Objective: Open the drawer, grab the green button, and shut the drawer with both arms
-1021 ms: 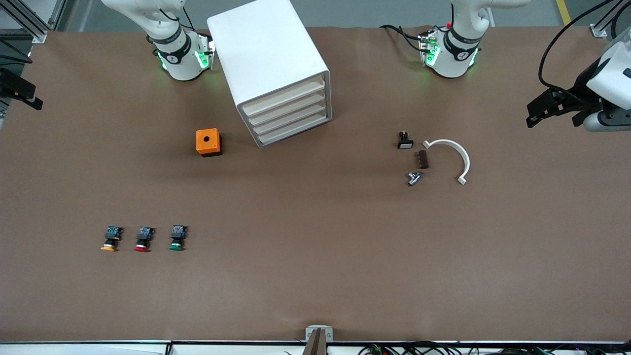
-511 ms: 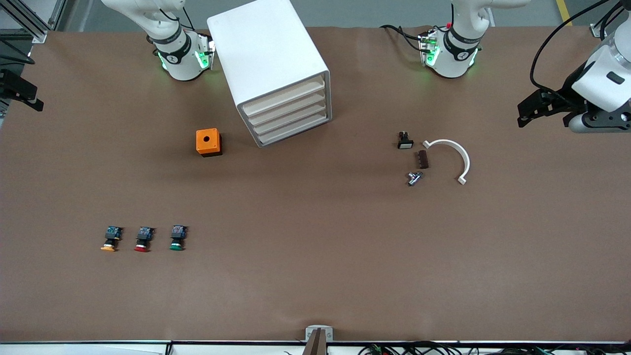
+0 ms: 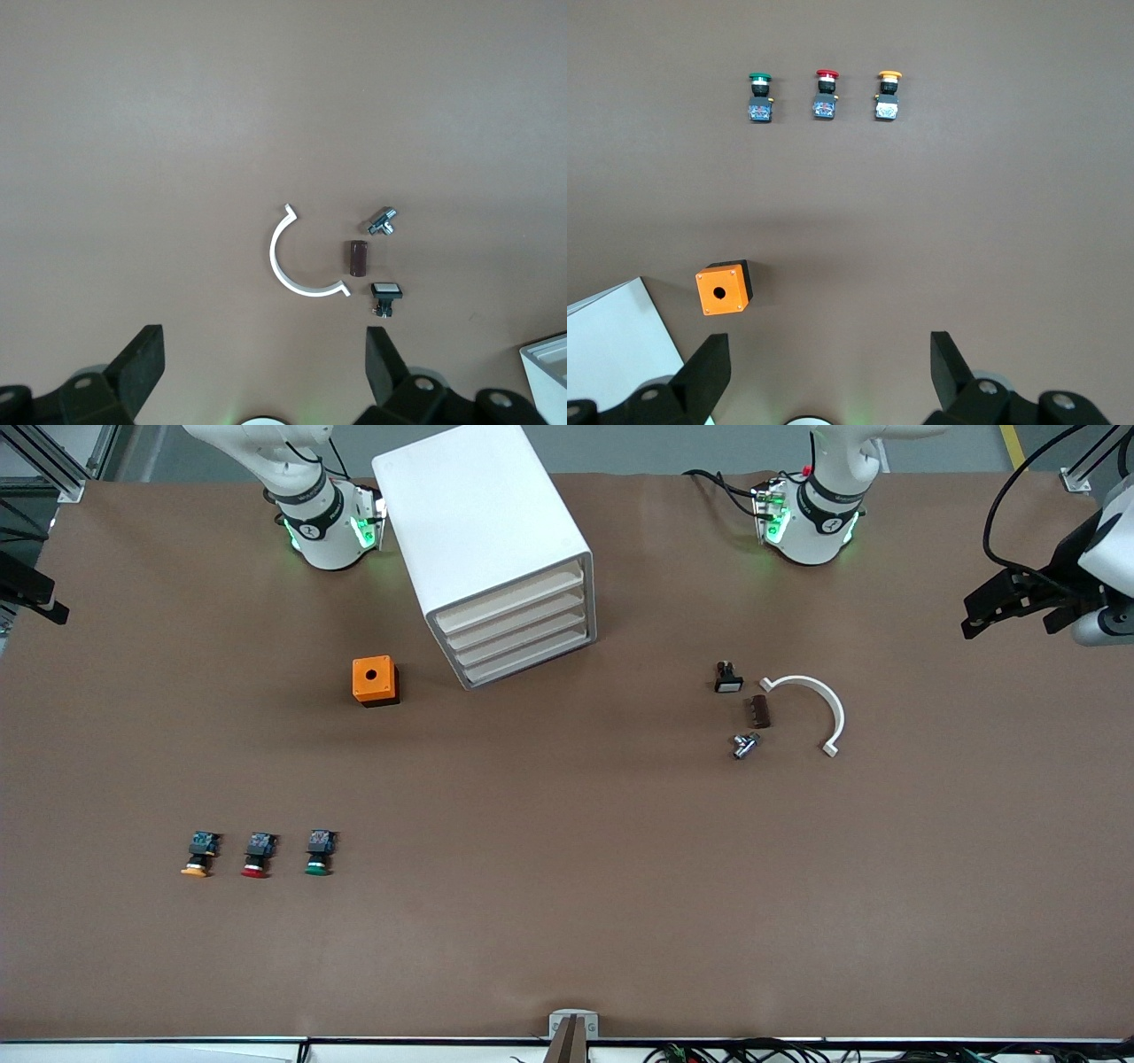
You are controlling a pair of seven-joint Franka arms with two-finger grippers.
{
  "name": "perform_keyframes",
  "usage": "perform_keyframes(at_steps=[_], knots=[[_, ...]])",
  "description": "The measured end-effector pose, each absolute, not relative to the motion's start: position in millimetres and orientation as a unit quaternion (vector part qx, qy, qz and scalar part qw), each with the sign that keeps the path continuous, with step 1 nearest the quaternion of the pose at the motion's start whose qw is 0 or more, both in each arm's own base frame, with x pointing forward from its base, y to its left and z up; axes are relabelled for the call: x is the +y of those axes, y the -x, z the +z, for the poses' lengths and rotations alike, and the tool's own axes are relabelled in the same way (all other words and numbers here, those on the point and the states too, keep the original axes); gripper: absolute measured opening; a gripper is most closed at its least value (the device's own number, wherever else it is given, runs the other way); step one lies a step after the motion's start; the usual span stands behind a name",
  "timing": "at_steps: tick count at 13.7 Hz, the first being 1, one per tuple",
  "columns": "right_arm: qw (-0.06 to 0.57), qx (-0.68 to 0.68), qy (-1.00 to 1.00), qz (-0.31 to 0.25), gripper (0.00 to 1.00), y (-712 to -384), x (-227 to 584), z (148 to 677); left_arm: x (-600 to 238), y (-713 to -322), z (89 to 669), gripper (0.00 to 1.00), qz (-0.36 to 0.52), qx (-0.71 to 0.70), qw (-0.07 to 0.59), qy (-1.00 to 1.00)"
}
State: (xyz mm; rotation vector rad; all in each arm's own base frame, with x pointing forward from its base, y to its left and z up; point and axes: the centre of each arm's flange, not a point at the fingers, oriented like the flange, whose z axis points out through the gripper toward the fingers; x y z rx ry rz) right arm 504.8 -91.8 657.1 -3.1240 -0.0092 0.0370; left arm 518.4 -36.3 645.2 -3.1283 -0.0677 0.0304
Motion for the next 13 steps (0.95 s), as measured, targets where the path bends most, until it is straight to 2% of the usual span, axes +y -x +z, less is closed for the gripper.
perform_keyframes(at_steps=[13], knots=[[0.012, -0.008, 1.0, 0.015, 1.0, -505.3, -86.8, 654.8, -36.1, -515.1, 647.2, 1.0, 0.006, -0.012, 0.006, 1.0]])
